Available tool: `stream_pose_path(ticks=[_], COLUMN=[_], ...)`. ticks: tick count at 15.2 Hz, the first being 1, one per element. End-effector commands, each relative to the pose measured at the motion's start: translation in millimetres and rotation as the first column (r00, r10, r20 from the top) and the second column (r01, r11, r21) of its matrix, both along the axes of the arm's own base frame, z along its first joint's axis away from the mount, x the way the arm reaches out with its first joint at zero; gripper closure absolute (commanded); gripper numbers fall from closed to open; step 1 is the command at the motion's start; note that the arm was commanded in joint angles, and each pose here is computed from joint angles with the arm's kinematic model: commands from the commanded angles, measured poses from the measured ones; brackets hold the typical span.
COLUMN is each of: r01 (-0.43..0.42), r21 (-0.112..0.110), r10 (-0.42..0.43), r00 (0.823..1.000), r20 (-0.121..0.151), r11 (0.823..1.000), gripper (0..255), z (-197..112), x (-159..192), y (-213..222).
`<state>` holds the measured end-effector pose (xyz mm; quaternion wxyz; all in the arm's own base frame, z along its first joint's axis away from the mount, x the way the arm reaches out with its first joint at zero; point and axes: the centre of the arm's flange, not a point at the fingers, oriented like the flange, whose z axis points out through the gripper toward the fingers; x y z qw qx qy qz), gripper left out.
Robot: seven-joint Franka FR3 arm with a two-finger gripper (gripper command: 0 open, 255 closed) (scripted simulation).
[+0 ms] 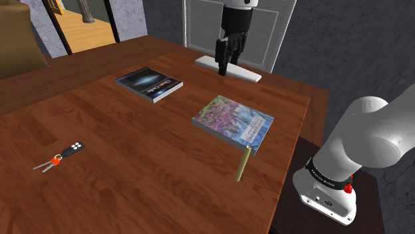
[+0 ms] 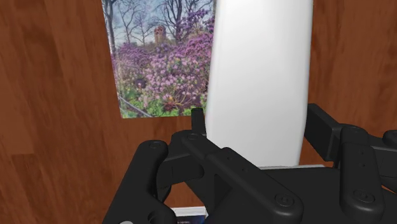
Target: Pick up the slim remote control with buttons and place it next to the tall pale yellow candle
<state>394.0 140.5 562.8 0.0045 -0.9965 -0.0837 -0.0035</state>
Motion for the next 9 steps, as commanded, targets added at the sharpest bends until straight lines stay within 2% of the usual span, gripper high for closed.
stream_pose_path(ticks=[1,9], r01=[0.001,0.001], r21=[0.0,0.0], r10=[-0.001,-0.001], r00=[1.0,1.0], r20=[0.0,0.0], r11=[1.0,1.0], gripper=[255,255], z=[-0.2,0.2], x=[-14.9,-62.0], y=[23.1,117.6])
